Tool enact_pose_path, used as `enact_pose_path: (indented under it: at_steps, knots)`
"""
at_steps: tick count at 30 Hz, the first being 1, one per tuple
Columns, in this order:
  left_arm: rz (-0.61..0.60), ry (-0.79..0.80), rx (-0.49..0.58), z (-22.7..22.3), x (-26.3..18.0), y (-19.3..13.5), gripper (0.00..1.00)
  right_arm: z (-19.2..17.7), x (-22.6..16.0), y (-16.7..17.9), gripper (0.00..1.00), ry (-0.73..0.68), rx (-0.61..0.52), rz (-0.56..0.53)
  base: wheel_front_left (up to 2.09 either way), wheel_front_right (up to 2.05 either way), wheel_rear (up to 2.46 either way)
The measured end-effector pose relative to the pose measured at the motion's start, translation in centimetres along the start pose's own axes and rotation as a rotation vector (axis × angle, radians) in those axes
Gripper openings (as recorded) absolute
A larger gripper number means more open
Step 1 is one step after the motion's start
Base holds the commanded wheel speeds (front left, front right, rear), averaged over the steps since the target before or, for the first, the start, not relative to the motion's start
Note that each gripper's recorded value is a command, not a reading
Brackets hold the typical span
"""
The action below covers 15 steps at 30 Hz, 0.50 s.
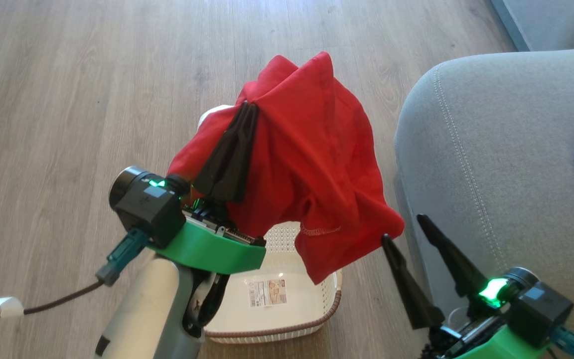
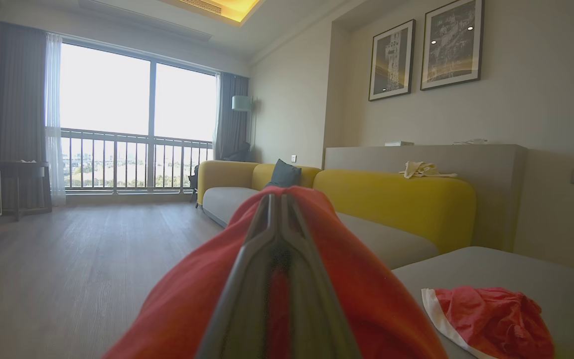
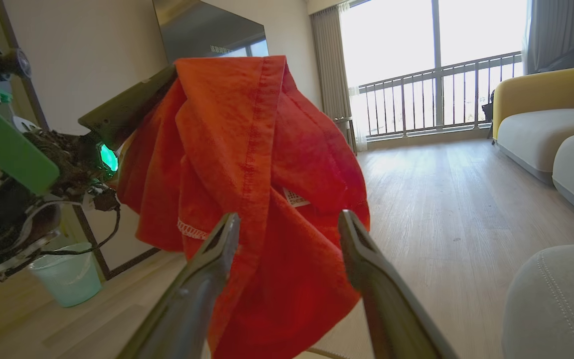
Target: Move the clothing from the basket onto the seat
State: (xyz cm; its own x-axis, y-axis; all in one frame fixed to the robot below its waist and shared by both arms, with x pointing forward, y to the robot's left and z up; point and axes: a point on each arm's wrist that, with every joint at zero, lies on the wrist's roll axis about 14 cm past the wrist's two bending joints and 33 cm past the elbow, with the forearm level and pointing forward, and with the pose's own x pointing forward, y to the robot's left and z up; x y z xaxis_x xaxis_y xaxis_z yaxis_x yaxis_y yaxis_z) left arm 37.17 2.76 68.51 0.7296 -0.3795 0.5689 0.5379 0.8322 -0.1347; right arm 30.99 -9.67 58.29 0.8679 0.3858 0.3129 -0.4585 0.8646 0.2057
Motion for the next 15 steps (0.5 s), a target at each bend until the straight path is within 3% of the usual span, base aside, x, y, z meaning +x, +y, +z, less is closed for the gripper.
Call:
enact_pose_path:
  at_steps: [15]
  knots:
    - [-0.061, 0.015, -0.001, -0.2, -0.6, -1.9, 0.00, -0.1, 3.2, 1.9, 1.00, -0.033, 0.051, 0.070, 0.00, 0.00, 0.00]
